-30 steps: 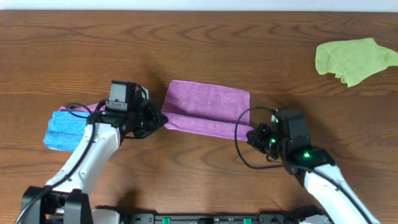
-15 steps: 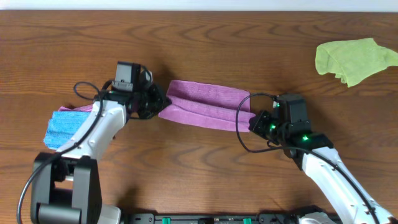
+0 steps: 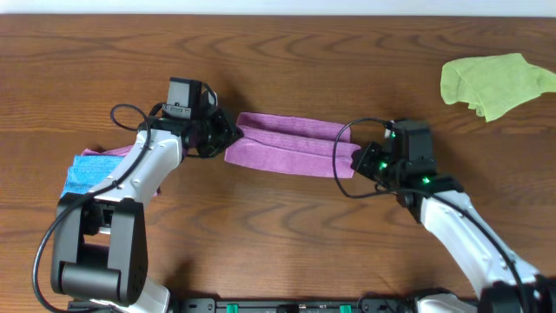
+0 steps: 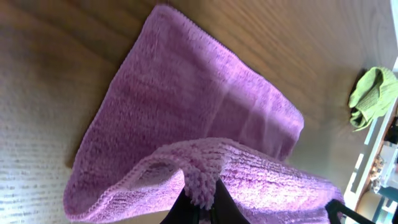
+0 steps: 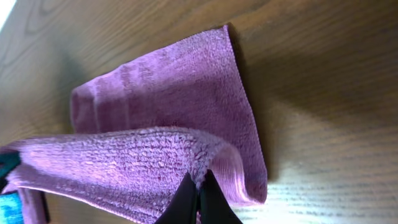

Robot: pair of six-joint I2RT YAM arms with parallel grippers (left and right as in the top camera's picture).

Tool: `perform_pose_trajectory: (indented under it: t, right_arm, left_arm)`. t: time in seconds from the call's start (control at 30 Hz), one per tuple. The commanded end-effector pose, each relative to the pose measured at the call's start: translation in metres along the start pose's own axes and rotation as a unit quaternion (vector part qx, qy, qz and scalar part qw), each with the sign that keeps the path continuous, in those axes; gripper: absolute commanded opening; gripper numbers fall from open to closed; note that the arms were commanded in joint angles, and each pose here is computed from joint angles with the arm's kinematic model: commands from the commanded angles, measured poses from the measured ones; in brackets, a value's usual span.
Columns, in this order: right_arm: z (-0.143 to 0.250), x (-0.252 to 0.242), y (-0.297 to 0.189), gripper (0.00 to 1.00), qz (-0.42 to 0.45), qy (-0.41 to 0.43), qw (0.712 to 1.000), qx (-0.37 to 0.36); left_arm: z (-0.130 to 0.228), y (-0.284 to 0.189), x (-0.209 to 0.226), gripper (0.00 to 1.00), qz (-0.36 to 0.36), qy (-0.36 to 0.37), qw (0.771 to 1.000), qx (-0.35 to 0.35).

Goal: Fold the cloth

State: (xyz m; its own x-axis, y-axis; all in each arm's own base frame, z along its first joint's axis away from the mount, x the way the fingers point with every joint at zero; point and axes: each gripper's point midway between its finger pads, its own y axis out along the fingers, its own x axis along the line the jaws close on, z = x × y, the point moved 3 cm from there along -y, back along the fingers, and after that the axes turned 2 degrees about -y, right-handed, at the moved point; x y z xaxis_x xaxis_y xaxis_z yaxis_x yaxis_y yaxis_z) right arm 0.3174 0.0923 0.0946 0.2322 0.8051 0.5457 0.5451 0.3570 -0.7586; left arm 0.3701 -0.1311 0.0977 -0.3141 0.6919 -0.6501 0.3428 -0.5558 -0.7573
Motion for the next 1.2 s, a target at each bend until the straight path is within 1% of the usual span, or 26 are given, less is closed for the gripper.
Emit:
perform_pose_trajectory:
  t: [0.0,0.13,0.23,0.47,0.83,1.0,1.17]
  right_arm:
    - [-0.025,-0.006,0.003,0.01,0.030,-0.014,0.999,-0.032]
    - [-0.039,0.003,0.010,0.01,0.029,-0.032,0.998,-0.037]
    - [-0.046,0.005,0.016,0.01,0.032,-0.035,0.998,-0.036]
    - [-0.050,0.003,0.029,0.01,0.039,-0.034,0.998,-0.027]
    - [-0.052,-0.002,0.031,0.01,0.053,-0.043,0.997,-0.033]
    - [-0.053,-0.005,0.031,0.01,0.063,-0.048,0.996,-0.038]
    - [-0.054,-0.008,0.033,0.01,0.073,-0.051,0.995,-0.041]
  left_arm:
    - [-0.021,-0.004,0.004,0.06,-0.025,0.006,0.999,-0.047]
    - [-0.027,-0.004,0.007,0.06,-0.045,0.011,0.996,-0.072]
    - [-0.031,-0.004,0.006,0.06,-0.048,0.017,0.995,-0.086]
    - [-0.043,-0.005,0.003,0.06,-0.051,0.027,0.991,-0.119]
    - [-0.039,0.026,0.018,0.06,-0.062,0.017,0.994,-0.090]
    - [-0.041,0.030,0.013,0.06,-0.055,0.026,0.994,-0.096]
    - [-0.043,0.030,0.015,0.06,-0.062,0.027,0.992,-0.105]
